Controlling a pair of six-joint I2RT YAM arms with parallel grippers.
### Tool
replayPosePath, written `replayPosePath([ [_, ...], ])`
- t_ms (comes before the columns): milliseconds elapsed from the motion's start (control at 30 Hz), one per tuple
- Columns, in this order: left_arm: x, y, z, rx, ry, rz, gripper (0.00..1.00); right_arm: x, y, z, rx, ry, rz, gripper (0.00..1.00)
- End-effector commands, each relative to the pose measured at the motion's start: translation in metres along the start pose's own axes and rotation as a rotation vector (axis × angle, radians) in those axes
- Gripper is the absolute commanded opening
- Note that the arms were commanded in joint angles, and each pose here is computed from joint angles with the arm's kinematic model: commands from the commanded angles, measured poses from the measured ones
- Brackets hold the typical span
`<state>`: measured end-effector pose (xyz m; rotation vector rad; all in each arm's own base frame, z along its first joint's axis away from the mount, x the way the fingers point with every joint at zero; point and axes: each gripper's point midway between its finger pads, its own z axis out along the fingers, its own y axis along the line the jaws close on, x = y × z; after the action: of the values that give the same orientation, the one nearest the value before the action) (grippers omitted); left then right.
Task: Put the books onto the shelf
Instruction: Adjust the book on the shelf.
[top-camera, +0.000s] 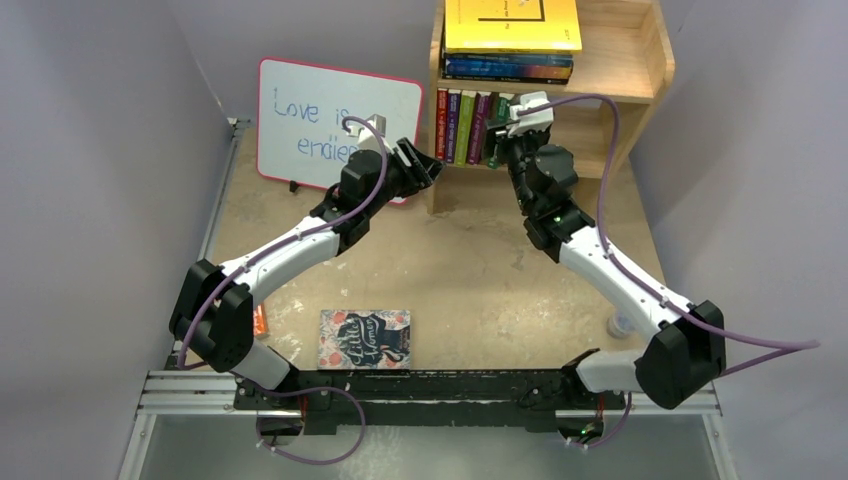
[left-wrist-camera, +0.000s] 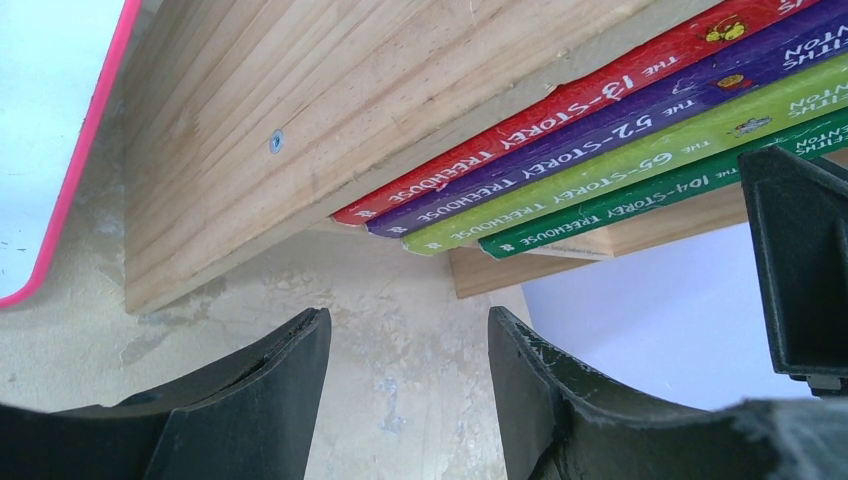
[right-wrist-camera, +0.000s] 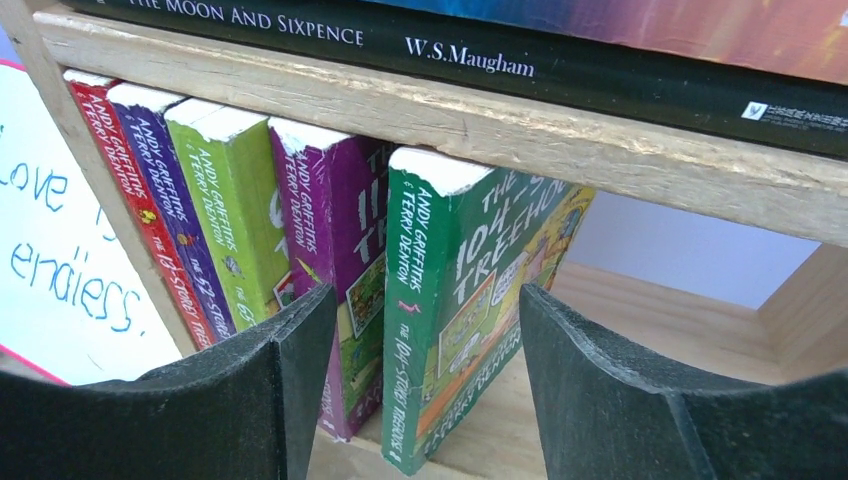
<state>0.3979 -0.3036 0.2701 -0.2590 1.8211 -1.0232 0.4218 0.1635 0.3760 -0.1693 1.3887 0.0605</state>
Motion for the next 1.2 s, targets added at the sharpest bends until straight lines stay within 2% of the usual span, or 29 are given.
replayPosePath([
  [0, -0.021, -0.020, -0.009, 0.066, -0.052, -0.004, 0.58, -0.035, -0.013, -0.011, 0.037, -0.063, 0.061, 0.70],
  [333, -0.023, -0.015, -0.015, 0.035, -0.053, 0.018, 0.58, -0.039, -0.002, -0.034, -0.067, -0.018, 0.128, 0.74],
  [567, -0.021, 0.023, -0.041, -0.141, -0.017, 0.095, 0.59, -0.044, -0.001, -0.077, -0.139, 0.040, 0.239, 0.75],
  [733, -0.019, 0.091, -0.091, -0.433, 0.037, 0.217, 0.65, -0.022, 0.004, -0.111, -0.177, 0.146, 0.334, 0.74],
  [833, -0.037, 0.149, -0.133, -0.670, 0.038, 0.222, 0.69, -0.011, 0.008, -0.119, -0.197, 0.186, 0.354, 0.72],
  [900, -0.056, 0.189, -0.168, -0.851, 0.018, 0.214, 0.73, -0.001, 0.021, -0.125, -0.273, 0.206, 0.344, 0.71],
  [1067, -0.093, 0.276, -0.262, -1.222, -0.046, 0.093, 0.77, 0.037, 0.058, -0.127, -0.384, 0.320, 0.426, 0.71],
  [1167, -0.103, 0.308, -0.302, -1.386, -0.145, -0.003, 0.80, 0.054, 0.084, -0.129, -0.438, 0.359, 0.464, 0.70],
])
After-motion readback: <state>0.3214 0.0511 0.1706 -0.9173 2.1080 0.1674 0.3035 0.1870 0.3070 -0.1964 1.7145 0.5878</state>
